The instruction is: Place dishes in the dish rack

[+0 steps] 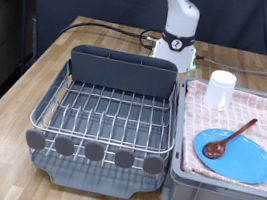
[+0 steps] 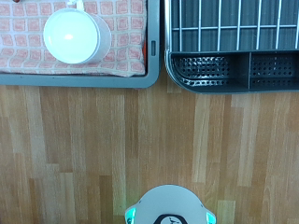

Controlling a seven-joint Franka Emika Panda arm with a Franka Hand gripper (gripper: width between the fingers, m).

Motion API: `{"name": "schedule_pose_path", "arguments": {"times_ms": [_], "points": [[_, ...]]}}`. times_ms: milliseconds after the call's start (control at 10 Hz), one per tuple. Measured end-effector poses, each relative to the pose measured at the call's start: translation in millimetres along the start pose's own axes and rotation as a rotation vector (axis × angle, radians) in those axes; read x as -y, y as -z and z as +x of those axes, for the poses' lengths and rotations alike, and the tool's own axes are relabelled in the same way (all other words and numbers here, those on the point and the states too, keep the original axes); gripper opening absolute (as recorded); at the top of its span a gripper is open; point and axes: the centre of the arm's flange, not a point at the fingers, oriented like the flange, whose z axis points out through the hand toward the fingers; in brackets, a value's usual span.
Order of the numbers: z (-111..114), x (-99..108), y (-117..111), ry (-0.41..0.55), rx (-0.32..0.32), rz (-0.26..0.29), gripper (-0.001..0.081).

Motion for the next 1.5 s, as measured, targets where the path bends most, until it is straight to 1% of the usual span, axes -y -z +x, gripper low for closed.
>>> {"name": "schedule_pose_path", "arguments": {"times_ms": [200,400,700,900,1000,1100,1200,1300,1500], "points": [[-0.3,3.9,-2.8,-0.005,0.006,-0.006,0.0803],[-0.6,20.1,-10.7,-0.052,0.009,-0.012,0.0803],[2.5,61.7,-23.9,-0.117,-0.005,0.009,0.0803],[5.1,93.6,-31.5,-0.138,-0.039,0.032,0.0803],[6.2,108.3,-35.5,-0.15,-0.053,0.034,0.0803],[6.8,122.3,-40.1,-0.205,-0.05,0.023,0.0803],[13.7,135.3,-41.3,-0.267,-0.039,0.008,0.0803],[13.3,134.7,-41.3,-0.243,-0.038,0.008,0.0803],[12.2,139.4,-42.9,-0.27,-0.043,0.02,0.0803]]}}
